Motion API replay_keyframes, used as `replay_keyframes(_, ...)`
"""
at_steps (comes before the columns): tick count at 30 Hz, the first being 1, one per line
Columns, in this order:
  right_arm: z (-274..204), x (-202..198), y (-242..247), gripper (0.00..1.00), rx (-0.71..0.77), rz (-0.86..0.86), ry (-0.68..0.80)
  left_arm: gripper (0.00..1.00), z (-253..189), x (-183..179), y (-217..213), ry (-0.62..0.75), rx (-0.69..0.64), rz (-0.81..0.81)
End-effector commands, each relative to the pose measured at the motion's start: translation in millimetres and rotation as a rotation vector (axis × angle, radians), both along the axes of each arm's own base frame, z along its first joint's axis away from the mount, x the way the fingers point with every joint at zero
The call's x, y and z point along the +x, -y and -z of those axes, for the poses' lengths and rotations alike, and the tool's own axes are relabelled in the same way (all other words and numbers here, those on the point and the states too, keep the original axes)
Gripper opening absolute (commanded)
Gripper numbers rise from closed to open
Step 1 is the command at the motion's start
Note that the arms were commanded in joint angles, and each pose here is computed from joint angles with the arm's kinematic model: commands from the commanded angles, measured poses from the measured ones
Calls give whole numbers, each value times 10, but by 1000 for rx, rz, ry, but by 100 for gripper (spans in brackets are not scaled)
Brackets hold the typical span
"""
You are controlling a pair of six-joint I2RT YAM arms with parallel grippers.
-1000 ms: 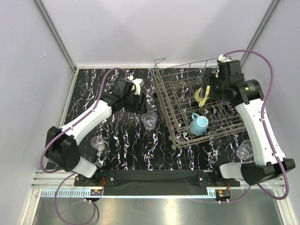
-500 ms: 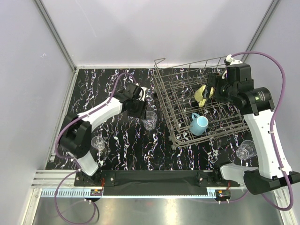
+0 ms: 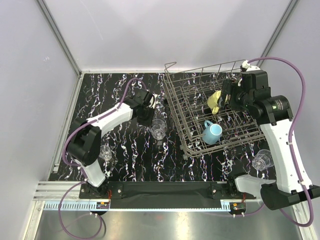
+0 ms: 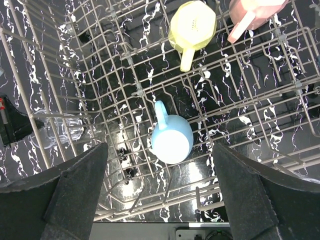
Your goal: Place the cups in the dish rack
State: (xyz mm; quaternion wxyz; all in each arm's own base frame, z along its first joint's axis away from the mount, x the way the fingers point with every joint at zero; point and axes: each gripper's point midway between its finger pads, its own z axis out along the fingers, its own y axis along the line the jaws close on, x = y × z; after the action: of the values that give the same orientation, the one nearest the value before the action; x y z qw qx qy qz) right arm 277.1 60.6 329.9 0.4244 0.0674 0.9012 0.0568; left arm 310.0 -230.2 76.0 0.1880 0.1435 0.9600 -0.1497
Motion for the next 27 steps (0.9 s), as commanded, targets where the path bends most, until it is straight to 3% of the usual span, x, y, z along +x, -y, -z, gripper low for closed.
replay_keyframes(1,-52,54,-8,93,8,0,31,0,-441,155,32,130,-49,-7)
replay_keyframes(7,-51,92,-173,95,69,-56,24,0,-1000,305,-286,332,-110,-126)
replay_keyframes(14,-173,177,-633,99,292,-179,65,0,-2047,256,-699,721,-342,-242)
replay_keyframes(16,-122,149,-886,100,405,-271,38,0,-2272,155,-702,794,-410,-211)
replay_keyframes(21,-475,115,-1448,100,687,-470,146,0,-2969,-311,-708,1038,-599,-81)
replay_keyframes(23,-522,90,-1579,100,735,-506,156,0,-3209,-532,-643,1123,-687,10)
replay_keyframes(27,-712,-38,-1935,100,760,-622,201,0,-3334,-788,-457,1136,-792,169)
